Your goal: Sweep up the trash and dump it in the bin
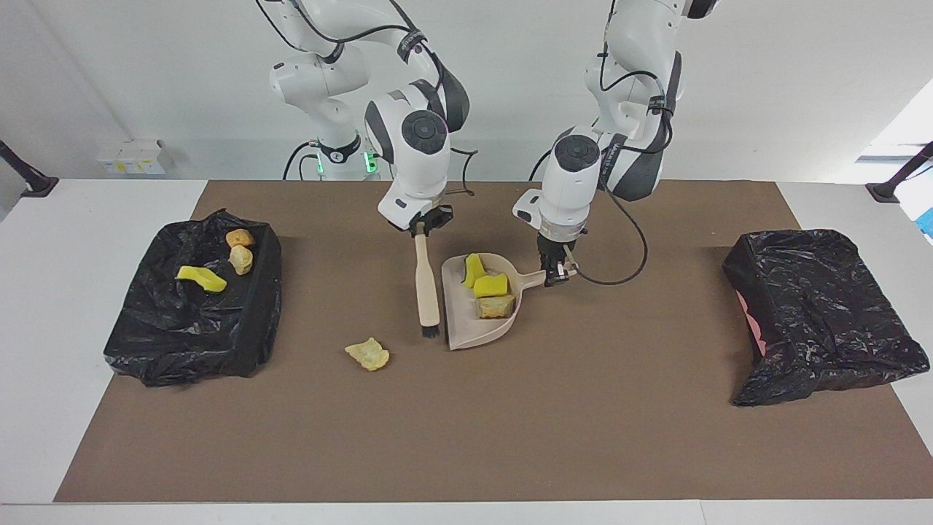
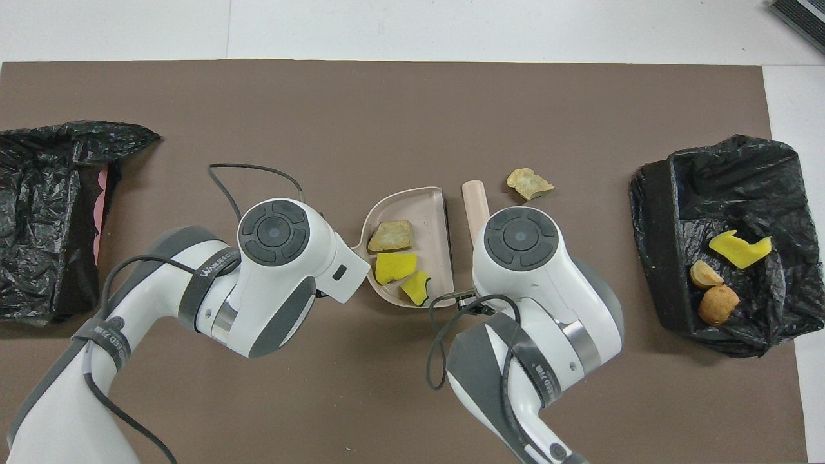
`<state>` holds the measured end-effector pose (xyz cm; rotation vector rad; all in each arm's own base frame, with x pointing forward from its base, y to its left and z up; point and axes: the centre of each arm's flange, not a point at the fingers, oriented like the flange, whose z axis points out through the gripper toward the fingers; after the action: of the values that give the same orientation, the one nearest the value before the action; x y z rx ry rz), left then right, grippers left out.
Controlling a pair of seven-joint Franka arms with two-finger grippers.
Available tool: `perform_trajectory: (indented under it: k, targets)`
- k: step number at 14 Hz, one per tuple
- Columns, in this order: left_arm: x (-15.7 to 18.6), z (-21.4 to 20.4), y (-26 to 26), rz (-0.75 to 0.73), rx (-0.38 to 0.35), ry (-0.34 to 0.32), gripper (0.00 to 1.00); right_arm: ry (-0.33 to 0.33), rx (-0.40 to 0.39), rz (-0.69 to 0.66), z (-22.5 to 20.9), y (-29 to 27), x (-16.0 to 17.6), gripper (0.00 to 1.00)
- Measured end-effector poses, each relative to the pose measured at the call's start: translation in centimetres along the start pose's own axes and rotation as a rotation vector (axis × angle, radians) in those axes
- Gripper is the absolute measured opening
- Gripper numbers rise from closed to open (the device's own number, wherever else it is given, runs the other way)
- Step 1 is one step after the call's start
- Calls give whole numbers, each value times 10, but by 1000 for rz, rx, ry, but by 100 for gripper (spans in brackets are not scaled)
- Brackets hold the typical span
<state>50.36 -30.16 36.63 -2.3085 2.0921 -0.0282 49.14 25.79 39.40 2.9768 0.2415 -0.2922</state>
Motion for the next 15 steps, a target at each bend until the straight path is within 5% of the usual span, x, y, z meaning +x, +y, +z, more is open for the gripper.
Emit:
perform_trajectory:
  k: [4, 9, 15]
  targets:
    - [-10, 1, -7, -21, 1, 0, 32, 26, -104, -49, -10, 92, 58, 27]
    - [-11, 1, -8, -22, 4, 2, 32, -68, -89, 33, 47, 179, 96, 27]
    - [-10, 0, -9, -23, 11, 8, 32, -113, 16, -46, 65, 103, 86, 27]
